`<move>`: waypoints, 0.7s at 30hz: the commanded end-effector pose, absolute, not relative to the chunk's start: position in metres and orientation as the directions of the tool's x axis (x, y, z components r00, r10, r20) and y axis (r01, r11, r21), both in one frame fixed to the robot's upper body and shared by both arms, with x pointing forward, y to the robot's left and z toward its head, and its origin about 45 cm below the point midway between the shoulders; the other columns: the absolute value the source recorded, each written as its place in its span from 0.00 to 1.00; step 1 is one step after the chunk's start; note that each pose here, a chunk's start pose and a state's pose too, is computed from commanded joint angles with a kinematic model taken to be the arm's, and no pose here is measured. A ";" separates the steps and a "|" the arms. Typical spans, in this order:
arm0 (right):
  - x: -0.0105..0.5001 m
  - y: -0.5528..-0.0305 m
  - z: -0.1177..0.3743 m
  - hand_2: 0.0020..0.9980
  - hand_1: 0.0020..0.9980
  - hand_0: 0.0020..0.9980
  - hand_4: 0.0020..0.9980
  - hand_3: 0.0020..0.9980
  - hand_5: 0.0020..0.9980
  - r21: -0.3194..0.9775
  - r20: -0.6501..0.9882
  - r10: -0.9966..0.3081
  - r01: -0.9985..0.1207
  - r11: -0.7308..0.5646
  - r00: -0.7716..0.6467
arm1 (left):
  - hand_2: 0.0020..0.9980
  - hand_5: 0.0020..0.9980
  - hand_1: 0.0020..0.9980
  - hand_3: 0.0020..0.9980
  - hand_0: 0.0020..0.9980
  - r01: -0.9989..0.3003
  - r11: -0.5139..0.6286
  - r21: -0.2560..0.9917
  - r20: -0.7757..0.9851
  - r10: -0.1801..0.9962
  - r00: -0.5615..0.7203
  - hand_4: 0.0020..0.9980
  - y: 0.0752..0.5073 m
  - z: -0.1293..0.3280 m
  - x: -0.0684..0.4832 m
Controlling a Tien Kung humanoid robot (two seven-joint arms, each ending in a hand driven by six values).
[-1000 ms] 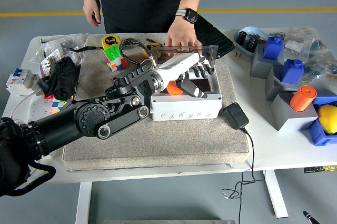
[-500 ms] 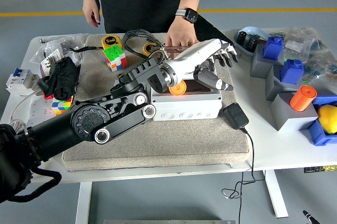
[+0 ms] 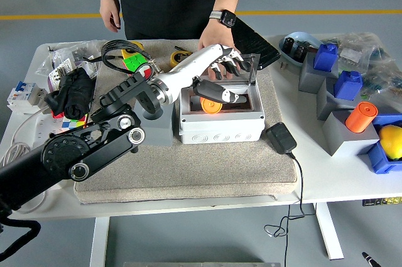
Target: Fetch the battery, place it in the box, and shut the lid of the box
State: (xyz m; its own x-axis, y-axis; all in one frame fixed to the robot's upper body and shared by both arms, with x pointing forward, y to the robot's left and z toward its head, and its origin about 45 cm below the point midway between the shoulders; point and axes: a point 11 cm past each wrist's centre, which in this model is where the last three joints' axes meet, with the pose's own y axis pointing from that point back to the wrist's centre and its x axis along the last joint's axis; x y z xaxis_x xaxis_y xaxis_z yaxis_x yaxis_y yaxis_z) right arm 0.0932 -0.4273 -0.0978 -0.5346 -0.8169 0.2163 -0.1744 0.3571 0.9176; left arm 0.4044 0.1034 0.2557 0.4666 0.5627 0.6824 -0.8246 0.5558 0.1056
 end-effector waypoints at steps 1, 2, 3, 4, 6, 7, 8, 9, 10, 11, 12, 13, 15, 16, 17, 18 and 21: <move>0.094 -0.427 -0.098 0.68 0.69 0.71 0.98 0.59 0.49 0.917 0.215 -0.817 -0.176 0.357 -0.536 | 0.61 0.38 0.64 0.55 0.48 -0.829 0.548 0.115 0.678 0.566 0.468 1.00 0.109 0.254 0.404; 0.094 -0.427 -0.098 0.68 0.69 0.71 0.98 0.59 0.49 0.917 0.215 -0.816 -0.176 0.357 -0.536 | 0.61 0.38 0.64 0.55 0.48 -0.832 0.542 0.119 0.676 0.569 0.468 1.00 0.114 0.252 0.403; 0.094 -0.427 -0.098 0.68 0.69 0.71 0.98 0.59 0.49 0.917 0.214 -0.816 -0.177 0.357 -0.537 | 0.61 0.38 0.64 0.55 0.48 -0.834 0.537 0.123 0.676 0.570 0.467 1.00 0.117 0.250 0.403; 0.095 -0.427 -0.097 0.68 0.69 0.71 0.98 0.59 0.49 0.917 0.213 -0.815 -0.178 0.357 -0.539 | 0.61 0.38 0.64 0.55 0.48 -0.840 0.526 0.135 0.679 0.568 0.465 1.00 0.125 0.247 0.402; 0.095 -0.428 -0.097 0.68 0.69 0.71 0.98 0.59 0.49 0.917 0.213 -0.815 -0.178 0.358 -0.540 | 0.60 0.39 0.63 0.55 0.45 -0.843 0.516 0.150 0.680 0.566 0.467 1.00 0.132 0.242 0.401; 0.094 -0.428 -0.097 0.68 0.69 0.71 0.98 0.59 0.49 0.917 0.213 -0.814 -0.177 0.358 -0.540 | 0.60 0.39 0.63 0.55 0.45 -0.845 0.510 0.161 0.683 0.561 0.468 1.00 0.137 0.239 0.400; 0.094 -0.428 -0.098 0.68 0.69 0.71 0.98 0.59 0.49 0.917 0.213 -0.814 -0.177 0.357 -0.541 | 0.60 0.39 0.63 0.55 0.45 -0.846 0.507 0.166 0.685 0.558 0.468 1.00 0.139 0.238 0.399; 0.093 -0.428 -0.098 0.68 0.69 0.71 0.98 0.59 0.49 0.918 0.214 -0.814 -0.175 0.357 -0.540 | 0.60 0.39 0.63 0.55 0.45 -0.847 0.501 0.177 0.688 0.553 0.470 1.00 0.143 0.234 0.398; 0.093 -0.428 -0.098 0.68 0.69 0.71 0.98 0.59 0.49 0.918 0.214 -0.813 -0.173 0.357 -0.541 | 0.60 0.39 0.63 0.55 0.45 -0.848 0.496 0.187 0.689 0.549 0.473 1.00 0.146 0.231 0.398; 0.092 -0.428 -0.098 0.68 0.69 0.71 0.98 0.59 0.49 0.918 0.214 -0.813 -0.173 0.357 -0.541 | 0.60 0.39 0.63 0.55 0.45 -0.848 0.493 0.193 0.691 0.546 0.475 1.00 0.149 0.229 0.397; 0.092 -0.428 -0.098 0.68 0.69 0.71 0.98 0.59 0.48 0.918 0.215 -0.814 -0.172 0.357 -0.541 | 0.60 0.41 0.62 0.55 0.43 -0.848 0.490 0.202 0.692 0.541 0.477 1.00 0.151 0.227 0.396; 0.092 -0.428 -0.098 0.68 0.69 0.71 0.98 0.59 0.48 0.918 0.215 -0.814 -0.172 0.357 -0.540 | 0.60 0.41 0.62 0.55 0.43 -0.848 0.488 0.208 0.694 0.537 0.480 1.00 0.153 0.225 0.395; 0.093 -0.429 -0.098 0.68 0.69 0.71 0.98 0.59 0.48 0.917 0.216 -0.813 -0.173 0.359 -0.540 | 0.60 0.41 0.62 0.55 0.43 -0.846 0.484 0.224 0.700 0.524 0.485 1.00 0.155 0.221 0.394; 0.093 -0.429 -0.097 0.68 0.69 0.71 0.98 0.59 0.48 0.917 0.217 -0.813 -0.173 0.359 -0.540 | 0.60 0.41 0.62 0.55 0.43 -0.844 0.484 0.231 0.702 0.518 0.489 1.00 0.156 0.220 0.393; 0.093 -0.429 -0.097 0.68 0.69 0.71 0.98 0.59 0.48 0.917 0.217 -0.814 -0.175 0.360 -0.539 | 0.60 0.41 0.62 0.55 0.43 -0.842 0.486 0.235 0.702 0.514 0.493 1.00 0.155 0.219 0.393; 0.094 -0.429 -0.097 0.68 0.69 0.71 0.98 0.59 0.48 0.916 0.216 -0.814 -0.177 0.360 -0.539 | 0.59 0.41 0.61 0.54 0.41 -0.839 0.489 0.240 0.702 0.509 0.498 1.00 0.154 0.219 0.392; 0.095 -0.428 -0.097 0.68 0.69 0.71 0.98 0.59 0.48 0.916 0.214 -0.814 -0.179 0.359 -0.540 | 0.59 0.41 0.61 0.54 0.41 -0.828 0.506 0.243 0.700 0.500 0.511 1.00 0.147 0.220 0.390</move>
